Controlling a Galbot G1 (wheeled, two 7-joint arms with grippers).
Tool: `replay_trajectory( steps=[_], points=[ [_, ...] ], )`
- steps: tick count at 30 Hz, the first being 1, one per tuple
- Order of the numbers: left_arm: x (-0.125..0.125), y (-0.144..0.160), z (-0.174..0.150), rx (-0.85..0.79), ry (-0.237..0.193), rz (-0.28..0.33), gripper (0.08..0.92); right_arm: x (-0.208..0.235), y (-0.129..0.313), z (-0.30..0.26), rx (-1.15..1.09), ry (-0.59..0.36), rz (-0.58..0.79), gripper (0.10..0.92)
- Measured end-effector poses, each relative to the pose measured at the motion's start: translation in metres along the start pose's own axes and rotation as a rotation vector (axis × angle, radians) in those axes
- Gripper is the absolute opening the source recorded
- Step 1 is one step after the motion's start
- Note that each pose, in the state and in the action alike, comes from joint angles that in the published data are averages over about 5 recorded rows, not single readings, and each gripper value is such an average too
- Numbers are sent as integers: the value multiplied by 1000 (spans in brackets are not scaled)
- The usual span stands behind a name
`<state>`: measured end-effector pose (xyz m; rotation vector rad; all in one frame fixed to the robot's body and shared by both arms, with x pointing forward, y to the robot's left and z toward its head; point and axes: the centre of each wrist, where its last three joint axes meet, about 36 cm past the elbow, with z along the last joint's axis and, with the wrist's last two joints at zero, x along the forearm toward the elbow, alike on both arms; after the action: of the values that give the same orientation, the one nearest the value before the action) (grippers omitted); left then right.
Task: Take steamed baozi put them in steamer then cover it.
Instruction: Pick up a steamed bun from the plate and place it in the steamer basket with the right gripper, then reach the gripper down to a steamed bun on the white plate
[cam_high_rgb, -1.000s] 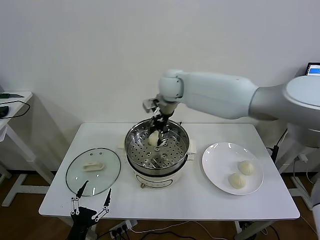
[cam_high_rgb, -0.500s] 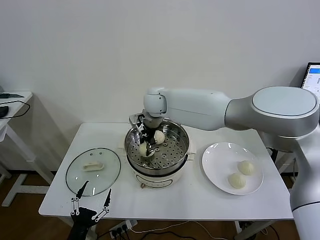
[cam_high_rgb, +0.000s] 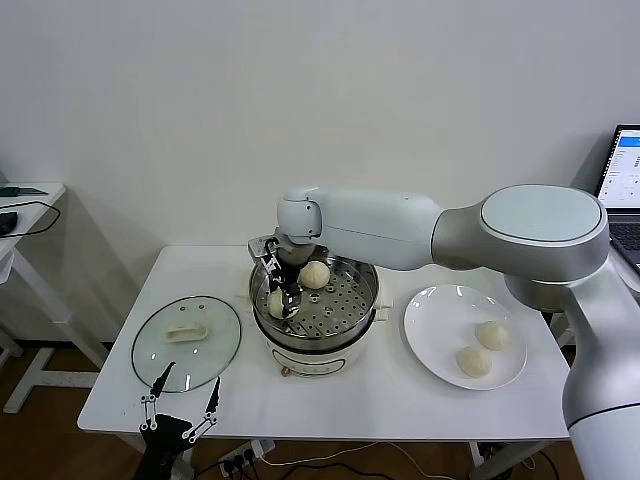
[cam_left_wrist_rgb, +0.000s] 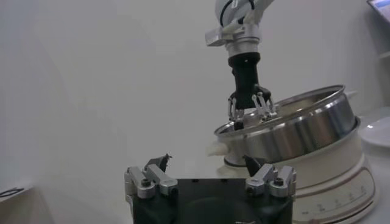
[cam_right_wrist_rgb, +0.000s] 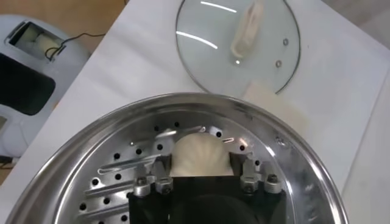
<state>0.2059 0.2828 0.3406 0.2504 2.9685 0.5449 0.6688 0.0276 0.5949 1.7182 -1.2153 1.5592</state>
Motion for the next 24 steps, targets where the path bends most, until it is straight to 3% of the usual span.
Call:
replay_trajectory(
  steps=[11,18,24],
  points=[
    [1,3,-1,-6,3,-4,823,63,10,39,15,-4,38,823],
    [0,3,-3,-10,-1,-1,823,123,46,127,-33,11,51,823],
    [0,2,-7,-10,-1,5,823,145,102,221,-117,46,25,823]
  ],
)
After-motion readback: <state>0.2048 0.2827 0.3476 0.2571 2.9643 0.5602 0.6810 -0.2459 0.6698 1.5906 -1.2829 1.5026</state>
